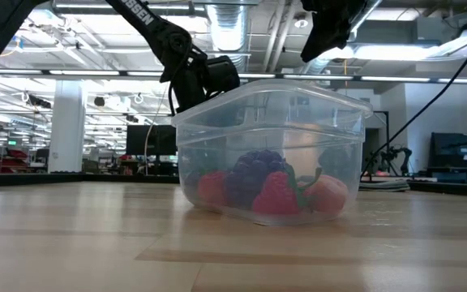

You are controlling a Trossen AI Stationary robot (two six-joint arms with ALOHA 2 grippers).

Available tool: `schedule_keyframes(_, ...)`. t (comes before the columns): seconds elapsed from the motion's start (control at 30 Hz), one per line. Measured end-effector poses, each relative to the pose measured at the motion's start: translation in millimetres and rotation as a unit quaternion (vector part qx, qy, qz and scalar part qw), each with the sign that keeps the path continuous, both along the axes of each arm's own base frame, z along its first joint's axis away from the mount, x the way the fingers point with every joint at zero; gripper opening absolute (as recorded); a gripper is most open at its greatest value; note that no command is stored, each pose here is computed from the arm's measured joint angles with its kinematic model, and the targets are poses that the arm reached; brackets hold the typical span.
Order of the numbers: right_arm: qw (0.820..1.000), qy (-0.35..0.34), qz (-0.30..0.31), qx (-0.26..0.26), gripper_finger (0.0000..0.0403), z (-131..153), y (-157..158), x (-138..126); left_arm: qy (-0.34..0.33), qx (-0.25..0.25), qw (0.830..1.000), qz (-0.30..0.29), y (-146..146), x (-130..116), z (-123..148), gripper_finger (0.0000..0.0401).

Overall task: Pick and placing Produce into tupperware
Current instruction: Put the red strawberry into the transparent bin

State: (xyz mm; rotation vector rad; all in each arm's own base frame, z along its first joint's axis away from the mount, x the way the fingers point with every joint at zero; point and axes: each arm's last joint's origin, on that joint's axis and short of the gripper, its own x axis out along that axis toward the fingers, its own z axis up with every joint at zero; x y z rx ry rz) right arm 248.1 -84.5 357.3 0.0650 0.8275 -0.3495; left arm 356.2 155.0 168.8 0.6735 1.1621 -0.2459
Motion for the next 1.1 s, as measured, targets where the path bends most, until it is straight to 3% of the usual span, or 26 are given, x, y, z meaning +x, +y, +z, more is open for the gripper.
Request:
schedule_keyframes(0.33,1.000,0.000,0.000,0.000,0.0123,0.0,0.0,0.0,0.001,-0.002,1.000,-0.002,1.0,2.6,-4.8,0.0245)
schedule_keyframes(0.53,1.000,-0.004,-0.002,0.001,0.0122,0.3,-0.2,0.5,0.052,-0.022,0.998,0.018,2.0,15.1,-23.1,0.0245)
schedule_keyframes(0.83,1.000,0.012,0.001,0.010,0.0123,-2.1,4.1,-0.8,0.046,-0.017,0.999,0.019,8.4,27.6,-17.0,0.0245)
schedule_keyframes(1.1,1.000,0.012,0.001,0.010,0.0122,-2.1,4.0,-0.9,0.062,-0.044,0.996,0.034,16.3,20.1,-15.2,0.0245)
